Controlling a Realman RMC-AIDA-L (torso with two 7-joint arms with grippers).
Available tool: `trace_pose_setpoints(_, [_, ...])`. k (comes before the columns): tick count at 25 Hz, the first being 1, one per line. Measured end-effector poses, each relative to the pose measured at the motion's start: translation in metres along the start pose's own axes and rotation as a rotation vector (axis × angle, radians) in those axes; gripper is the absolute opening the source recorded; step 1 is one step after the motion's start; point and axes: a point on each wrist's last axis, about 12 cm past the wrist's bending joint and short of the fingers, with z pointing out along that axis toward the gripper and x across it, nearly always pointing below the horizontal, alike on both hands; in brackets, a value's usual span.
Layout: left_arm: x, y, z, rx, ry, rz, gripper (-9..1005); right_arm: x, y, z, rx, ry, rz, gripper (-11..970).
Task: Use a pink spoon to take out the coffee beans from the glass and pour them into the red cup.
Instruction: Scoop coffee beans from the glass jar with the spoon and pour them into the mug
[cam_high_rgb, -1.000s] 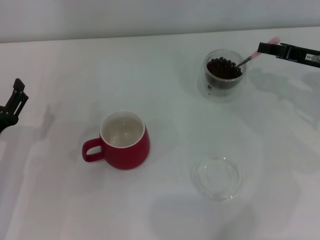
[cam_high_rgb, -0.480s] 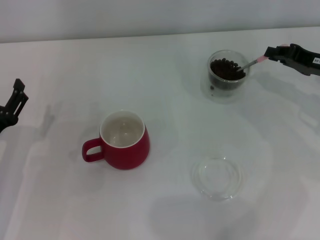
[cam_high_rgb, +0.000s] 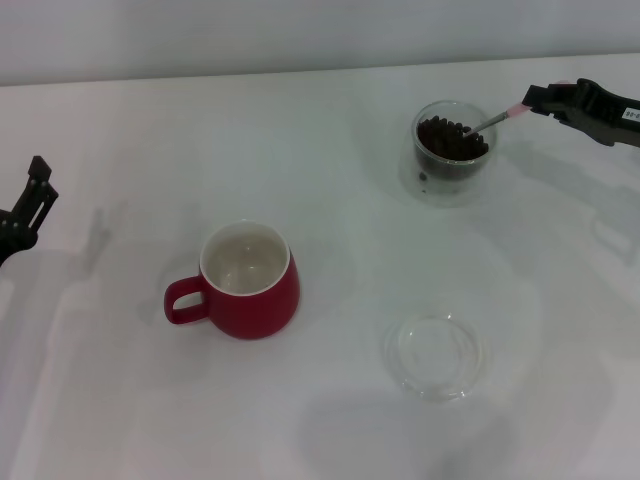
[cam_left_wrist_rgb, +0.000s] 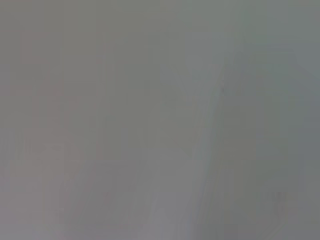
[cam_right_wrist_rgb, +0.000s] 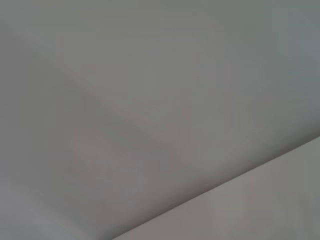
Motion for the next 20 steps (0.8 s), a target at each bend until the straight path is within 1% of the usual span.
trace_pose_setpoints(5, [0.000,0.000,0.000,0.000,-0.001,0.000,892,-0.003,-0.002,-0.002,0.008,-0.010,0.030,156])
trace_pose_setpoints(13, [-0.001,-0.001,0.003,0.003,-0.006,0.001,891,-0.002,-0.012,-0.008,0.016,-0.038,0.095,157])
trace_pose_setpoints(20, [-0.002,0.001,0.005,0.005,-0.007,0.008,891,-0.003,-0.010,-0.007,-0.026,-0.016,0.145,158])
